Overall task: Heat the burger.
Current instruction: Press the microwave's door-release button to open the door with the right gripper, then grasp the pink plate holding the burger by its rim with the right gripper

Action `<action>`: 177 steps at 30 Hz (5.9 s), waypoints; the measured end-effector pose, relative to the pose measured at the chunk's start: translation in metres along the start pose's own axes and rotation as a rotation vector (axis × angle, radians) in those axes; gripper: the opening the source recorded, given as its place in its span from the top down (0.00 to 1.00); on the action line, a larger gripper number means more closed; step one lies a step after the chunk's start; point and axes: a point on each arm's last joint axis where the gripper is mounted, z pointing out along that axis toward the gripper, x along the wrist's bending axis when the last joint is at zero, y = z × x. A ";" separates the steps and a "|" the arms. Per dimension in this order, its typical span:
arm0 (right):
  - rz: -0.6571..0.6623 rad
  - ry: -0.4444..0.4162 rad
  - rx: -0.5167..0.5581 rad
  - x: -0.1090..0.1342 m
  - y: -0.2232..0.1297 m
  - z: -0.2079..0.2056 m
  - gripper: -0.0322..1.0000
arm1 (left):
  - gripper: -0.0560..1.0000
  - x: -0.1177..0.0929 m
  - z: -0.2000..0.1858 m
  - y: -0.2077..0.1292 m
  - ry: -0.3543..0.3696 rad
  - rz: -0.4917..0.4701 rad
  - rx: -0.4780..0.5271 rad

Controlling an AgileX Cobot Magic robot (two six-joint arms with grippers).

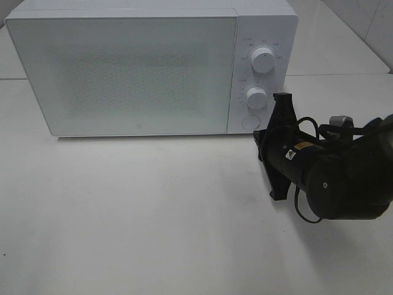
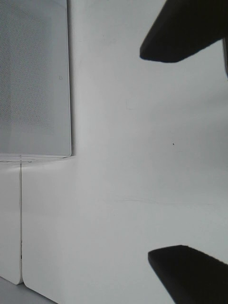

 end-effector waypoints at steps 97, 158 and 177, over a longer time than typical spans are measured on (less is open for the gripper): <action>0.066 -0.037 -0.119 0.014 -0.002 0.083 0.96 | 0.01 0.000 0.000 0.000 0.000 0.000 0.000; -0.690 -0.257 0.374 0.057 -0.009 -0.066 0.96 | 0.01 0.000 0.000 0.000 0.000 0.000 0.000; -1.357 -0.357 0.702 0.114 -0.024 -0.082 0.96 | 0.01 0.000 0.000 0.000 0.000 0.000 0.000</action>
